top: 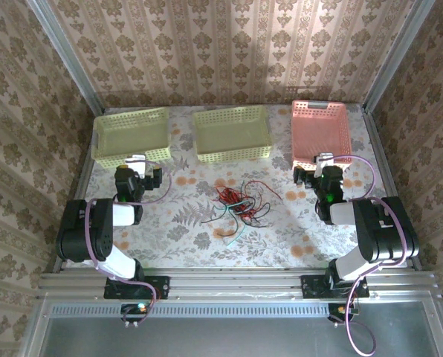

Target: Untangle the cables

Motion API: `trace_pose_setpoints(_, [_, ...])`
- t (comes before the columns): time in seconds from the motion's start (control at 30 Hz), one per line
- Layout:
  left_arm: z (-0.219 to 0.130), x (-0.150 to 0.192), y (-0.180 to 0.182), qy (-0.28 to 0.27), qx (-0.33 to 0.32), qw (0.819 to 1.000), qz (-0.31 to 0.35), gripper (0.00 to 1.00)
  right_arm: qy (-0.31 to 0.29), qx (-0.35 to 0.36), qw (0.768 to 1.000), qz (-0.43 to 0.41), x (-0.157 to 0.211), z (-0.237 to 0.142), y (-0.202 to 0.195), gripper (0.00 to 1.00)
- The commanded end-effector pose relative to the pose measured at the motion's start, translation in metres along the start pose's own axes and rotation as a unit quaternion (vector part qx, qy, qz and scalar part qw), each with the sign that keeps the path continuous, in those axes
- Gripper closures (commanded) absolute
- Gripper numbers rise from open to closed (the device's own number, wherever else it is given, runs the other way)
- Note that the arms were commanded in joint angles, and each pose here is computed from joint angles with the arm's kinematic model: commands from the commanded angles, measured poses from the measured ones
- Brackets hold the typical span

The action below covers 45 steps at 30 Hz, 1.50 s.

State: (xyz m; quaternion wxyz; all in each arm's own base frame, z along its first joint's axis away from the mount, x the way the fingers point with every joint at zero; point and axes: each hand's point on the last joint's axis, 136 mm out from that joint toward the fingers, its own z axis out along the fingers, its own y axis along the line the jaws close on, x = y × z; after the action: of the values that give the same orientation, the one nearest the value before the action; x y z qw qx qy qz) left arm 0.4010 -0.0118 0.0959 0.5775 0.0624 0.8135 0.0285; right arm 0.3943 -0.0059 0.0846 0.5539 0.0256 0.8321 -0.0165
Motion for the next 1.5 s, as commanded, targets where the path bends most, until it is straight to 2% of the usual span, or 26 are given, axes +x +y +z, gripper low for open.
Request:
trace_pose_setpoints(0.0, [-0.001, 0.001, 0.002, 0.004, -0.003, 1.000, -0.008, 0.00, -0.017, -0.006, 1.000, 0.001, -0.014, 0.001, 0.002, 0.00])
trace_pose_setpoints(1.0, [-0.002, -0.001, 0.006, 0.000, -0.009, 1.000, -0.011, 0.00, -0.016, -0.006, 1.000, 0.002, -0.014, 0.001, 0.002, 0.00])
trace_pose_setpoints(1.07, [-0.013, -0.017, -0.003, -0.015, -0.001, 1.000, 0.011, 0.00, -0.020, -0.001, 1.000, 0.002, -0.016, 0.001, 0.001, 0.00])
trace_pose_setpoints(1.13, [-0.028, -0.044, -0.011, -0.015, -0.003, 0.999, 0.035, 0.00, -0.015, 0.037, 0.999, -0.006, -0.027, -0.005, -0.003, 0.00])
trace_pose_setpoints(1.23, [-0.063, -0.100, -0.018, -0.020, 0.004, 0.999, 0.027, 0.00, -0.003, 0.063, 0.998, -0.025, -0.068, -0.026, 0.004, 0.00])
trace_pose_setpoints(1.33, [-0.112, -0.161, -0.011, -0.034, -0.005, 0.999, -0.038, 0.00, 0.018, 0.076, 0.997, -0.010, -0.122, -0.067, 0.023, 0.00])
trace_pose_setpoints(1.37, [-0.131, -0.179, -0.006, -0.036, -0.007, 0.996, -0.080, 0.00, 0.028, 0.068, 0.997, 0.009, -0.137, -0.084, 0.031, 0.00])
trace_pose_setpoints(1.43, [-0.167, -0.203, 0.001, -0.044, -0.001, 0.986, -0.161, 0.00, 0.042, 0.004, 0.998, 0.052, -0.155, -0.108, 0.050, 0.00])
trace_pose_setpoints(1.47, [-0.184, -0.210, -0.002, -0.043, 0.020, 0.982, -0.180, 0.00, 0.044, -0.003, 0.993, 0.114, -0.156, -0.117, 0.050, 0.00])
